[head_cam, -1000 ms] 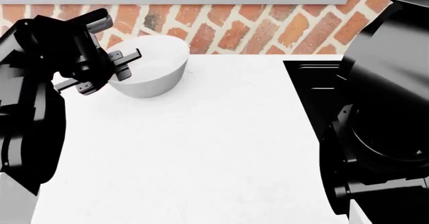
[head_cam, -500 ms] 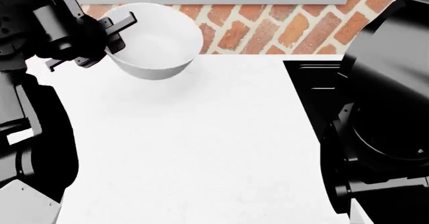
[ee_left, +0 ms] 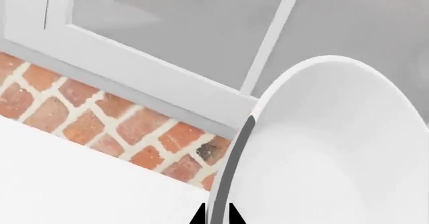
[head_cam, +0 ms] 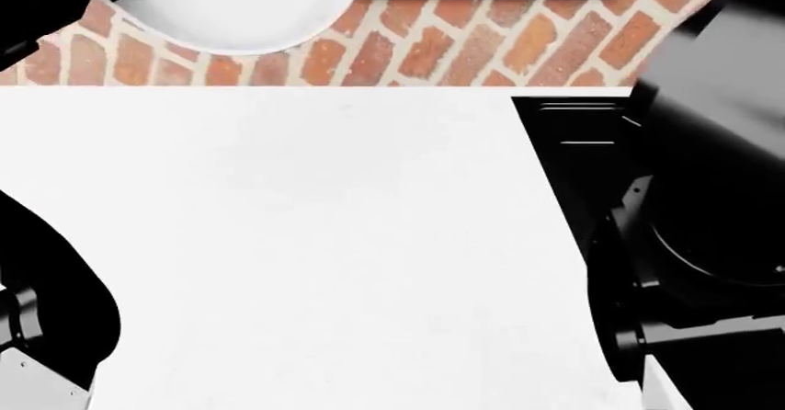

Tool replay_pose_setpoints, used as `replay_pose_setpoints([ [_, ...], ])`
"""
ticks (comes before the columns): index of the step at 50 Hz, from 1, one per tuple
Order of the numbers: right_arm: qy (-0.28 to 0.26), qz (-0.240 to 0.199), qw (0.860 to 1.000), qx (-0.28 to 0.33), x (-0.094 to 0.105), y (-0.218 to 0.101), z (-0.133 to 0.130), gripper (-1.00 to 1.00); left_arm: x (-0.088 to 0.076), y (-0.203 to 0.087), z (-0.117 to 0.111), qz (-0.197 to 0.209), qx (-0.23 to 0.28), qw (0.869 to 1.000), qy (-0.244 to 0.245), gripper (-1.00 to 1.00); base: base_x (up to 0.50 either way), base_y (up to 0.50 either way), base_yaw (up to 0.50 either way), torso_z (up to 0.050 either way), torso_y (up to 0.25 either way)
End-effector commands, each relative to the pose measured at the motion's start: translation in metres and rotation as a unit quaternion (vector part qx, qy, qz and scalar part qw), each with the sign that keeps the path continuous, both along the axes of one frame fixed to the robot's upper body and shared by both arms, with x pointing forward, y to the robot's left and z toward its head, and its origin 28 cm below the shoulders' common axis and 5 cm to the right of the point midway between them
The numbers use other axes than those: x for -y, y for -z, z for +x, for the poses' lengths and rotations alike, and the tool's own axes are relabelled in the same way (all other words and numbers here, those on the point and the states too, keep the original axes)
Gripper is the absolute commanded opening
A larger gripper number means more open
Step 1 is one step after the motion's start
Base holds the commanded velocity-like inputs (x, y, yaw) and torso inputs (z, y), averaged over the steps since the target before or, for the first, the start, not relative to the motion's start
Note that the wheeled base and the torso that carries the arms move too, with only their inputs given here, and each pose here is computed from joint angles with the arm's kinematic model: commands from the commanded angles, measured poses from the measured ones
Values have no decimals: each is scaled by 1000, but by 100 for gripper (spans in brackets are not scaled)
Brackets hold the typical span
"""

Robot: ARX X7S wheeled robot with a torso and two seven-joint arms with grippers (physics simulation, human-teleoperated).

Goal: Place the two vegetables and bowl onto the tray for setting up a vegetable dip station.

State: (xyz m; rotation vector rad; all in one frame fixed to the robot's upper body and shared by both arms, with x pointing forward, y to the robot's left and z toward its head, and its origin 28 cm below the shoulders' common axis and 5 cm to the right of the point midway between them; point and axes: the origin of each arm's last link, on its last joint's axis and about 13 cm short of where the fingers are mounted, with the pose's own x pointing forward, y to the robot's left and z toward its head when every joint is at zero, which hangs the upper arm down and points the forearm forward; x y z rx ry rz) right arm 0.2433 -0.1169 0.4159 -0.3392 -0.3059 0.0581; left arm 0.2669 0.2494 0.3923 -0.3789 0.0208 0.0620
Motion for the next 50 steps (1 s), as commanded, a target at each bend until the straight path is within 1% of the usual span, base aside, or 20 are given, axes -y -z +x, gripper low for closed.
replay_pose_setpoints([
  [1, -7, -14, 1000, 6, -5, -4, -1, 100, 7, -6, -27, 39, 78, 996, 21, -100, -500, -1, 0, 0, 0],
  [4, -8, -14, 1000, 7, -5, -5, -2, 100, 8, -6, -29, 42, 80, 996, 27, -100, -500, -1, 0, 0, 0],
  [14, -15, -14, 1000, 8, -7, -5, -2, 100, 7, -5, -28, 50, 83, 995, 18, -100, -500, -33, 0, 0, 0],
  [20, -20, -13, 1000, 11, -7, -5, -2, 100, 7, -6, -29, 50, 85, 995, 19, -100, -495, -311, 0, 0, 0],
  [27, -27, -22, 999, 16, -7, -5, -3, 100, 7, -5, -29, 50, 85, 995, 18, -100, -396, -421, 0, 0, 0],
  [28, -27, -27, 999, 17, -8, -5, -3, 100, 7, -5, -29, 51, 86, 995, 18, -100, -214, -500, 0, 0, 0],
  [35, -32, -24, 999, 16, -7, -4, -4, 100, 7, -6, -30, 51, 87, 995, 19, -100, -122, -500, 0, 0, 0],
  [50, -37, -24, 999, 19, -8, -4, -4, 100, 9, -4, -30, 53, 87, 994, 24, -100, -3, -500, 0, 0, 0],
])
